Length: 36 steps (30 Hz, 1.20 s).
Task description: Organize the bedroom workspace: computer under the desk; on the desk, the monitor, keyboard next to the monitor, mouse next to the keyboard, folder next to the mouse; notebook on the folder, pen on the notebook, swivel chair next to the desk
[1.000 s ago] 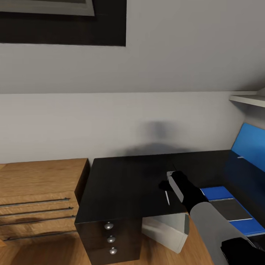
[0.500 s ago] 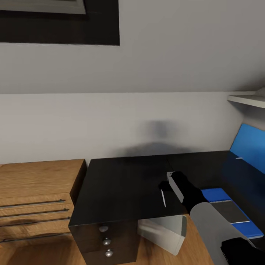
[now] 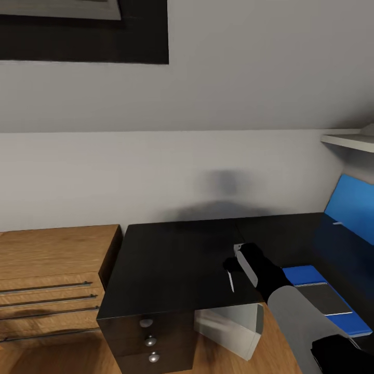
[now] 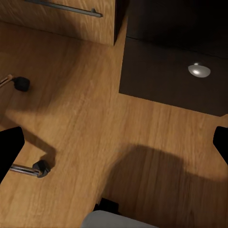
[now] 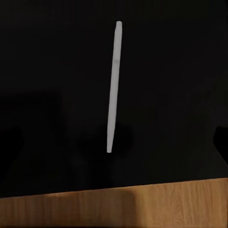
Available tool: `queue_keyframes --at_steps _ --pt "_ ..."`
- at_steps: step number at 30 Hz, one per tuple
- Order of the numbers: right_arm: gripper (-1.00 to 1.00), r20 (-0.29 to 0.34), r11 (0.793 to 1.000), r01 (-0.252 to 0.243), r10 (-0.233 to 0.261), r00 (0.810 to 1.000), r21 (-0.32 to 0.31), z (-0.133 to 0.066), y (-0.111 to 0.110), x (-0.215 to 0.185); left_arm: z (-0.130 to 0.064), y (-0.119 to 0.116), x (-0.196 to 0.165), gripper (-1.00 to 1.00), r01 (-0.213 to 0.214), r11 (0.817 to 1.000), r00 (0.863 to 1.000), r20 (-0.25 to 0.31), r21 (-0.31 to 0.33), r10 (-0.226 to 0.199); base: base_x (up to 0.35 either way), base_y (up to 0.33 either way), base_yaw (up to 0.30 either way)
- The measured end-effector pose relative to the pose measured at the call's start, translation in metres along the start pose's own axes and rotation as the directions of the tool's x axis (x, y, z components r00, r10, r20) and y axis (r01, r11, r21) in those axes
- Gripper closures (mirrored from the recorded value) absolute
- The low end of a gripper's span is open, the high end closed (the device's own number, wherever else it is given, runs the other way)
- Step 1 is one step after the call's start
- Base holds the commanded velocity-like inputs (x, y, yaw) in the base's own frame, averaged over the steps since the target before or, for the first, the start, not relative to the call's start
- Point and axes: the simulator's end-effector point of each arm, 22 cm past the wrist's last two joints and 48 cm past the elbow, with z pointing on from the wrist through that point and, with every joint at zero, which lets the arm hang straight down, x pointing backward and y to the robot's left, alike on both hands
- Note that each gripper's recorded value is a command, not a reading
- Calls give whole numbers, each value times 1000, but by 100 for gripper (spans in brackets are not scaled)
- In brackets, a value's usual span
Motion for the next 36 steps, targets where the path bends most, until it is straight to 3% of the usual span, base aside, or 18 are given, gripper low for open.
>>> queue_keyframes --at_steps 9,21,27,36 --pt "-100 -32 998 65 -66 997 -17 1 13 10 0 1 0 -100 2 1000 1000 1 -2 -2 0 0 0" --pt "-100 -64 996 85 -86 994 -22 0 16 18 0 1 0 -100 2 1000 1000 2 -2 -2 95 0 0" --pt "-100 -25 993 95 -97 995 -66 -11 46 0 -4 -16 8 -100 28 1000 1000 -10 6 -28 0 0 0" --pt "-100 -8 991 96 -97 995 -93 -17 64 -5 -7 2 19 -100 10 1000 999 -39 -15 -11 0 0 0"
